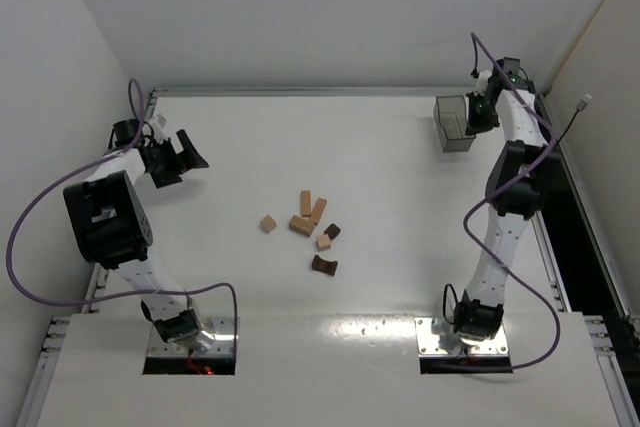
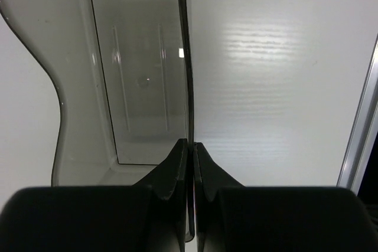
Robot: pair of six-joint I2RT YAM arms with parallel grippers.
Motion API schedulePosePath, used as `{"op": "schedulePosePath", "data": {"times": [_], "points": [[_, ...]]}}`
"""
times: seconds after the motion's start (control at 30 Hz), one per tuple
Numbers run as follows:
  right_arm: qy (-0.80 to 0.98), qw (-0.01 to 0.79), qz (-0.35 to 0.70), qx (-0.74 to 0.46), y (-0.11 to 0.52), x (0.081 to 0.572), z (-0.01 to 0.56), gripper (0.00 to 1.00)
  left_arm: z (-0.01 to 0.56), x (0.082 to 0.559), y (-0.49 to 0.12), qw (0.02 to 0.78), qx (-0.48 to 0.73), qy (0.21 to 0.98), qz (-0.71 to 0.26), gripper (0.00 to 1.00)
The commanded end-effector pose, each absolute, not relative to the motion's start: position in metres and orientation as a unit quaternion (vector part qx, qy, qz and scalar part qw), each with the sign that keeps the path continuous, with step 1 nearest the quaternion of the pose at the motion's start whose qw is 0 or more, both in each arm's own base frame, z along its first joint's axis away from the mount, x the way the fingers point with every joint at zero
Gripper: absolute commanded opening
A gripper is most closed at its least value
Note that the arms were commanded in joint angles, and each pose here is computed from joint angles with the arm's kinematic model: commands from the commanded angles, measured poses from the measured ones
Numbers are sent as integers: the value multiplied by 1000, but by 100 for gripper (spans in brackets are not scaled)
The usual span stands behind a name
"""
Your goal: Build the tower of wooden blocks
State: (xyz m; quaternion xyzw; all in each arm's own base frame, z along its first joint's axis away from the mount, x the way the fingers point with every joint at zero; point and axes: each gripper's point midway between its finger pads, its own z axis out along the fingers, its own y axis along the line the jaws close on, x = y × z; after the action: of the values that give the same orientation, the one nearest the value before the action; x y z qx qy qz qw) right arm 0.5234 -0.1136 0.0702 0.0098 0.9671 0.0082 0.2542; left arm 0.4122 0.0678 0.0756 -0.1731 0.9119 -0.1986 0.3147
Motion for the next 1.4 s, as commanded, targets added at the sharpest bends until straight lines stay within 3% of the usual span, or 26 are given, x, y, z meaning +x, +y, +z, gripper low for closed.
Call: {"op": "schedulePosePath", "data": {"times": [0.0, 0.17, 0.33, 0.47, 0.5, 0.6, 0.67, 0.83, 0.9, 1.07, 1.23, 1.37], "points": [[954, 300, 15, -8, -103, 554, 85, 0, 84, 422, 72, 331, -160, 907, -206, 100], [960, 281, -15, -9, -121, 559, 59, 0, 85, 425, 74, 330, -160, 907, -206, 100], [959, 279, -56, -3, -137, 563, 54, 8, 82, 422, 73, 327, -158, 909, -205, 100], [960, 271, -70, 6, -148, 560, 49, 29, 79, 422, 71, 323, -153, 910, -210, 100], [960, 271, -71, 11, -153, 558, 49, 43, 79, 422, 70, 323, -152, 909, -214, 100], [957, 279, -78, 12, -155, 559, 58, 64, 80, 422, 69, 324, -146, 909, -217, 100], [950, 302, -81, 18, -154, 558, 80, 69, 83, 422, 69, 329, -144, 908, -216, 100], [922, 381, -71, 13, -128, 540, 140, 91, 86, 420, 68, 333, -143, 907, -215, 100], [896, 440, -56, -1, -109, 534, 191, 95, 94, 418, 62, 340, -134, 905, -219, 100], [876, 480, 5, -40, -62, 486, 223, 96, 122, 408, 35, 370, -86, 913, -152, 100], [890, 444, 35, -95, -12, 432, 201, 96, 146, 379, -42, 386, 57, 916, -99, 100], [901, 423, 15, -92, -14, 402, 184, 96, 159, 361, -93, 383, 116, 910, -110, 100]]}}
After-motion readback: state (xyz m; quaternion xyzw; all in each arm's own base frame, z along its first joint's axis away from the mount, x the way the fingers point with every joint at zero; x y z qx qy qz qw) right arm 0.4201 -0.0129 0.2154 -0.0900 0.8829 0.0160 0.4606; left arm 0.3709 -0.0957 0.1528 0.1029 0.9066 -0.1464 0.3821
